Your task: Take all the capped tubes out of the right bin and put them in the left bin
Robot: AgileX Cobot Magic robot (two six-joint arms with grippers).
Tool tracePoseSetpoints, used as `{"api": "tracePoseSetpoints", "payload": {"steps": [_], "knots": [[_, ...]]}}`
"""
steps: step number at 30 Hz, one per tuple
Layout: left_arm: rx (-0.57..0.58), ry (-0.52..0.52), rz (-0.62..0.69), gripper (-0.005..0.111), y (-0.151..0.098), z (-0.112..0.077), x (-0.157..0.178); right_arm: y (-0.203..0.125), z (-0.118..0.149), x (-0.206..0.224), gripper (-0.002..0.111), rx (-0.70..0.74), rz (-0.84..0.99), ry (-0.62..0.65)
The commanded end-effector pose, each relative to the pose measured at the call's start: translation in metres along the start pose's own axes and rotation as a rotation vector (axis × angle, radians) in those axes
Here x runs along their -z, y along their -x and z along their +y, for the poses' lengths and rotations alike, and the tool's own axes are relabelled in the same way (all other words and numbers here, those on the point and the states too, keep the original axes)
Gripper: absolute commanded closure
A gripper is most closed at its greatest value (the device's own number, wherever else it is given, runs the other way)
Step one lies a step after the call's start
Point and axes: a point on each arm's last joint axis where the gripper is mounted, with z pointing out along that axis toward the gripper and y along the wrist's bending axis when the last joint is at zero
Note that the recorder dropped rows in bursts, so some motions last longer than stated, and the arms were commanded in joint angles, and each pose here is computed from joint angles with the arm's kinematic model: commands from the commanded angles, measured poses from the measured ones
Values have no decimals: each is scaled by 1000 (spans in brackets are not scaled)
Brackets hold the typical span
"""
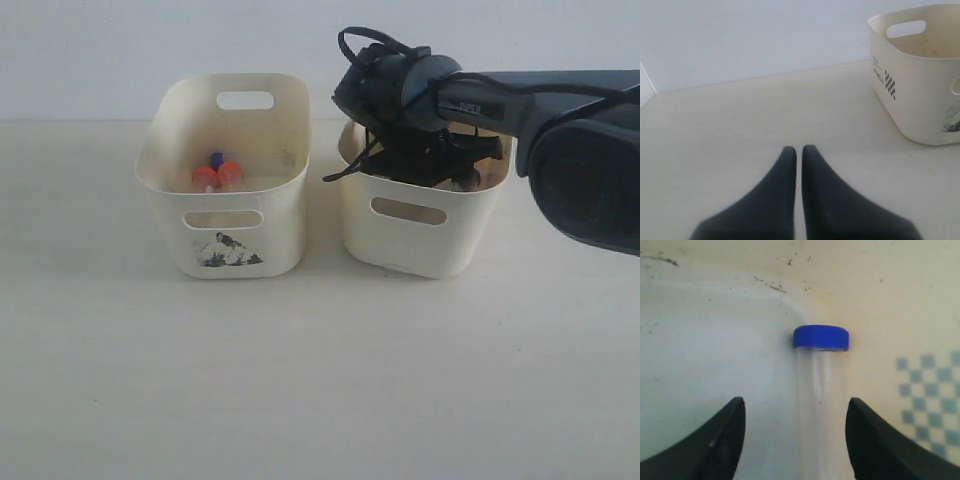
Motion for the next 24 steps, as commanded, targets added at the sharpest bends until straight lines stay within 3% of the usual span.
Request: {"api": "tracePoseSetpoints", "payload": {"steps": [1,9,12,14,15,20,24], "knots": [[13,1,-21,102,3,0,1,-4,1,-11,52,-16,34,-17],[13,1,-21,102,3,0,1,-13,7,-22,55,38,76,-15],[13,1,-21,102,3,0,1,-13,7,-21,80,65,75,-13],[13,1,-21,102,3,0,1,-12,7,-21,105,73,72,-15],[13,1,-21,102,3,0,1,-12,7,-21,108,70,70,-16],[13,1,-21,102,3,0,1,-2,-1,-7,109,59,33,-9],[13,1,-21,102,3,0,1,26,-16,33,109,35,-104,96]]}}
